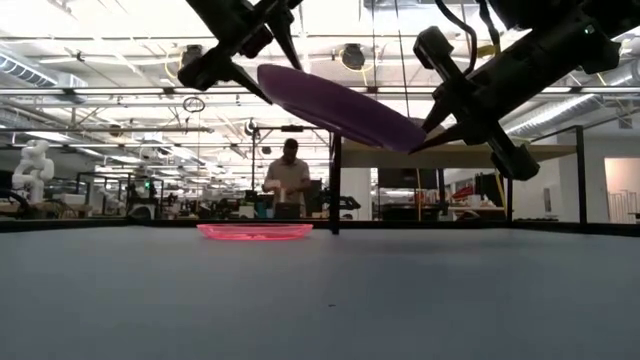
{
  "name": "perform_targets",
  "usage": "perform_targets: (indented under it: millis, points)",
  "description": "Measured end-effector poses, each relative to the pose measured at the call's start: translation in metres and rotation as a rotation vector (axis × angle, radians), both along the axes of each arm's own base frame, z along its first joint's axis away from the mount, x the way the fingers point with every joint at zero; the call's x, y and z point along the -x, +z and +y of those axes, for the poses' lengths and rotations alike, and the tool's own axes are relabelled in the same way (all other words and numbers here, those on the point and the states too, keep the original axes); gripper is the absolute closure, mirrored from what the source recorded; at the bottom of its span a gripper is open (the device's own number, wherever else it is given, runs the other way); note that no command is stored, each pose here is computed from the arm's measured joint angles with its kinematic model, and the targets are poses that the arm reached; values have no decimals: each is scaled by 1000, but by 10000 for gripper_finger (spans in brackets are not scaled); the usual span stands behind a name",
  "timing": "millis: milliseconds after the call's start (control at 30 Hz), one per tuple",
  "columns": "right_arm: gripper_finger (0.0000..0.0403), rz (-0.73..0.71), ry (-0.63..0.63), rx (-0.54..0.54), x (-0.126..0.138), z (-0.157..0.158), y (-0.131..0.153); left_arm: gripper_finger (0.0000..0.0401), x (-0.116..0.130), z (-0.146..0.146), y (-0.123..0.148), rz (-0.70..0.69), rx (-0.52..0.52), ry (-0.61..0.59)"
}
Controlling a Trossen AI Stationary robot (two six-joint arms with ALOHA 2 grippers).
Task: Place and stack plates onto a shelf
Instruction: Stack the large purple plate on the large white plate on the shelf
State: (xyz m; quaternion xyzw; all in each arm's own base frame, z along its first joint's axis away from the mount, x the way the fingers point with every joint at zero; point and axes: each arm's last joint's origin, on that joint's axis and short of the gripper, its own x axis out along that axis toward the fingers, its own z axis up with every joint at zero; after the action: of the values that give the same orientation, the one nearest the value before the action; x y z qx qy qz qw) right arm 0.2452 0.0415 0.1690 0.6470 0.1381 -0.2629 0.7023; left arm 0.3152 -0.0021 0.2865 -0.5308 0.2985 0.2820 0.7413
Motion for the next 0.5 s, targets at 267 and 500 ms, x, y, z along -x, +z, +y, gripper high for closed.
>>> perform_targets:
  millis: [267, 500]
  points:
    - [402, 0, 4, 9, 0, 0, 0, 259, 1, 0, -1, 12, -15, 3]
    - [400, 4, 10, 28, 0, 0, 0, 322, 1, 1, -1, 18, -34, -13]
